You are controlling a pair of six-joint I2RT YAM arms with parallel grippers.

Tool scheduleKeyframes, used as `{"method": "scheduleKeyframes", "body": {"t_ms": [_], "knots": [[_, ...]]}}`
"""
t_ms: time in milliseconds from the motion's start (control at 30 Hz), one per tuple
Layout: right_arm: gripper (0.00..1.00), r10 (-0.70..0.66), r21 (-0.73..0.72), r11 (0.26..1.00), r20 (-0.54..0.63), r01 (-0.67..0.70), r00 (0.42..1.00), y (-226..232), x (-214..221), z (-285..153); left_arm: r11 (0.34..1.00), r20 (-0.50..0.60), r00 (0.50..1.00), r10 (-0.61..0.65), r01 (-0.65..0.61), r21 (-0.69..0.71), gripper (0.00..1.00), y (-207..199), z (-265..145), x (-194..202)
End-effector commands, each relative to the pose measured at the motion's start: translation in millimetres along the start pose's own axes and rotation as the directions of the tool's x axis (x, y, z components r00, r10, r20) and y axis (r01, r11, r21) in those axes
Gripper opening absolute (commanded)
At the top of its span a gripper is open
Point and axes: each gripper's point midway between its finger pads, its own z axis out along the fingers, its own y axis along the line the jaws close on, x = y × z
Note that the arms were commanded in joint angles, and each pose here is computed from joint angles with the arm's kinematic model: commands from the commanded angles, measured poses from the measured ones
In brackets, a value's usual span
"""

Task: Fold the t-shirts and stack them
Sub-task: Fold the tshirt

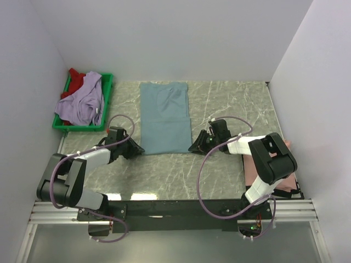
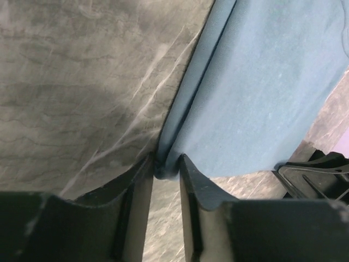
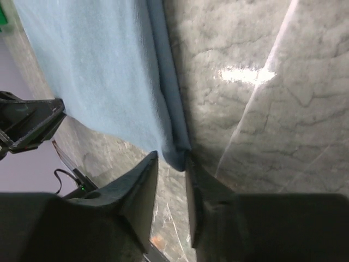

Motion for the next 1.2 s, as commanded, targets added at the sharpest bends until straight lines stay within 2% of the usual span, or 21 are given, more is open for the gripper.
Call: {"method": "scheduleKeyframes", "body": {"t_ms": [0, 67, 100, 167, 267, 500, 700, 933, 1000, 1167], "knots": [[0.33, 0.017, 0.076, 0.997, 0.002, -0.017, 1.0, -24.4, 7.8, 8.5, 0.991, -0.023, 1.0, 0.01, -0.013, -0.135, 0.3, 32.3, 6.1, 12.1], [0.26, 0.017, 0.068, 0.998, 0.003, -0.017, 1.0, -22.6, 6.9, 9.2, 0.992, -0.026, 1.0, 0.016, -0.019, -0.127, 0.24, 28.8, 6.4, 13.5], [0.18, 0.015, 0.064, 0.998, 0.008, -0.016, 1.0, -21.4, 5.2, 9.0, 0.992, -0.027, 0.999, 0.017, -0.02, -0.122, 0.15, 26.4, 6.4, 13.1], [0.09, 0.006, 0.057, 0.998, 0.013, -0.007, 1.0, -18.3, 3.9, 7.7, 0.994, -0.033, 0.999, 0.021, -0.025, -0.111, 0.03, 21.2, 5.0, 15.2], [0.0, -0.01, 0.048, 0.999, 0.028, 0.009, 1.0, -13.5, 0.8, 2.7, 0.994, -0.031, 0.999, 0.027, -0.031, -0.105, 0.01, 14.9, -0.6, 15.0], [0.0, -0.045, 0.023, 0.999, 0.062, 0.043, 0.997, -11.2, 13.7, -22.6, 0.995, -0.027, 0.999, 0.037, -0.039, -0.092, 0.01, 14.0, -22.9, 27.3], [0.0, -0.065, 0.026, 0.998, 0.05, 0.064, 0.997, -27.3, 55.1, -41.4, 0.997, -0.033, 0.998, 0.057, -0.058, -0.042, 0.01, 14.0, -47.3, 56.2], [0.0, -0.093, -0.014, 0.995, 0.112, 0.096, 0.989, -26.3, 95.8, -73.6, 0.998, -0.035, 0.998, 0.054, -0.054, 0.014, 0.01, 21.5, -77.2, 91.4], [0.0, -0.088, -0.019, 0.996, 0.132, 0.091, 0.987, -25.3, 98.4, -80.5, 0.996, -0.028, 0.998, 0.052, -0.049, 0.074, 0.01, 15.1, -87.1, 96.5], [0.0, -0.125, -0.043, 0.99, 0.218, 0.137, 0.968, -1.5, 84.3, -107.5, 0.991, 0.007, 0.998, 0.07, -0.07, 0.117, 0.01, 3.2, -101.1, 91.4]]}}
